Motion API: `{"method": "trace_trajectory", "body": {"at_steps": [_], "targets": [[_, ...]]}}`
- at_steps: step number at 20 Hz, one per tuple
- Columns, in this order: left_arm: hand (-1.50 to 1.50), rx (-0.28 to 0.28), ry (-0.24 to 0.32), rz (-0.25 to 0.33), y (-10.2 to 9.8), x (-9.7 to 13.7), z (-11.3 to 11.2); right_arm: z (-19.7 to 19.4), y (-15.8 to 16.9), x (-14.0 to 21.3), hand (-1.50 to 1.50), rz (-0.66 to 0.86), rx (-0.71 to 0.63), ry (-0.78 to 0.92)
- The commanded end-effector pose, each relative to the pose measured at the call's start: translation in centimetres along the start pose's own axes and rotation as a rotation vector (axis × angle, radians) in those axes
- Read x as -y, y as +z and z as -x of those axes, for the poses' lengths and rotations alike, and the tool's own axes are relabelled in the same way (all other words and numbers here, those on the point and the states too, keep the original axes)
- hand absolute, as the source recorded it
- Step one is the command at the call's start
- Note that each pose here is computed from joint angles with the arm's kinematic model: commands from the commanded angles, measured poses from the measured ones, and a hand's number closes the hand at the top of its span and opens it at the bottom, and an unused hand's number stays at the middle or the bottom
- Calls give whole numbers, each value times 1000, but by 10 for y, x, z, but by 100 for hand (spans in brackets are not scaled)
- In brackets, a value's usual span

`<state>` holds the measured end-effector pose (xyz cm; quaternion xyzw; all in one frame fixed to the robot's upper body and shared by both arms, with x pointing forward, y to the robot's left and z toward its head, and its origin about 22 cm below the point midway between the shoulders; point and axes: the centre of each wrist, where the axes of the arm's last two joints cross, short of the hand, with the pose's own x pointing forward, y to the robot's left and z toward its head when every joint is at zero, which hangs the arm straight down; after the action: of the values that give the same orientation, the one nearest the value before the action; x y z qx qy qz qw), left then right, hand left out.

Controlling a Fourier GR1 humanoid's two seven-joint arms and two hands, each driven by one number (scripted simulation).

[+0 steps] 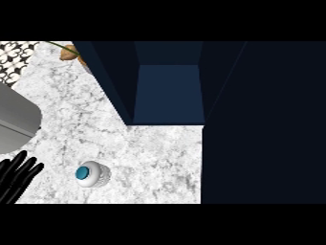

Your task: Pick up the bottled water, place it into the cabinet and close the cabinet

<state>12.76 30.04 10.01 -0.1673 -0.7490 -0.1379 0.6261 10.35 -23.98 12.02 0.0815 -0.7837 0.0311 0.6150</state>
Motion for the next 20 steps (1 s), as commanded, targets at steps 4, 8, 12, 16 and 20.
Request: {"method": "trace_trajectory", "body": {"at_steps": [4,8,12,16,20], "targets": [[-150,-32,-21,-87,-3,-12,31,-31,23,-5,-150,-17,26,2],[-150,-42,-50,-117,-20,-3,53,-38,23,-12,-150,0,43,-1],[-150,-88,-59,-115,-15,-19,91,-19,33,-4,-150,-7,29,14],[-150,-106,-22,-119,-21,-28,111,-38,43,-13,-150,-6,45,9],[-150,-118,-21,-133,-20,-41,147,-38,49,-7,-150,-26,44,12]]}}
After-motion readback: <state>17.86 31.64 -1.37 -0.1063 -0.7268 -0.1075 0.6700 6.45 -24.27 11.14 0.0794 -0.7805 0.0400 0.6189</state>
